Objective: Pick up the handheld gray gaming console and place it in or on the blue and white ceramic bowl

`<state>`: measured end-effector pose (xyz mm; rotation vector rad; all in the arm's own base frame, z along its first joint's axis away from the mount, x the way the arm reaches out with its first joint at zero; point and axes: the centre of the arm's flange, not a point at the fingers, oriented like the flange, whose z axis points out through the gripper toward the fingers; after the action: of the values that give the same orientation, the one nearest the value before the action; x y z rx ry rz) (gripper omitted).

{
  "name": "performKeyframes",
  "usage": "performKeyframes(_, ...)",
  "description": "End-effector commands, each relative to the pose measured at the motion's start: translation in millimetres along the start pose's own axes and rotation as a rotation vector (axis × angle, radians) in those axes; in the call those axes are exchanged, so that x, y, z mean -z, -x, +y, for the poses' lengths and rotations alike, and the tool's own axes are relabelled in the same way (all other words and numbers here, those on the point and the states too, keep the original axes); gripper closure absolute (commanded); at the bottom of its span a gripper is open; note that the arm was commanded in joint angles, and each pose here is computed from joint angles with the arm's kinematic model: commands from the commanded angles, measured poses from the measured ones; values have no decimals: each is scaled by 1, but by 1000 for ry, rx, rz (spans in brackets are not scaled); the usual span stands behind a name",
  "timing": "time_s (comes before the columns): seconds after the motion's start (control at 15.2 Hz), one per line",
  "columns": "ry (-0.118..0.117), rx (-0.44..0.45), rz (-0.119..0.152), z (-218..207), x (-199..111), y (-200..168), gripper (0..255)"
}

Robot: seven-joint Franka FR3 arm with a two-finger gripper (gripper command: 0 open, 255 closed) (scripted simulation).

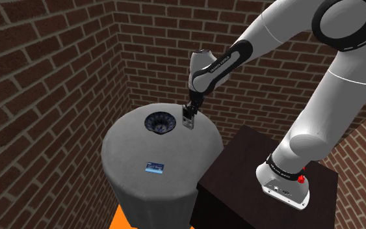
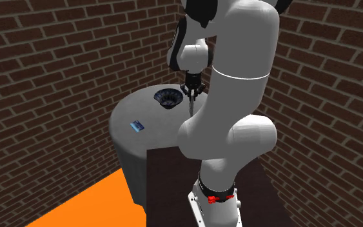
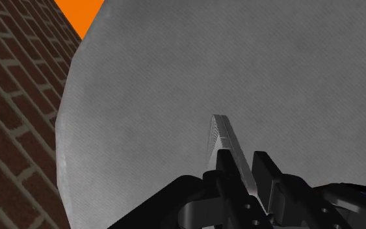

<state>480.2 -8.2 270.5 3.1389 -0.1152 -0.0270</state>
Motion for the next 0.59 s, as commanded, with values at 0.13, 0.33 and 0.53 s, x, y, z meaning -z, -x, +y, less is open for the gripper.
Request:
performKeyframes(0.13,0,0,0,1,21,0,255)
performKeyframes(0.33,0,0,0,1,36,0,255)
performKeyframes(0.53,0,0,0,1,52,1,255)
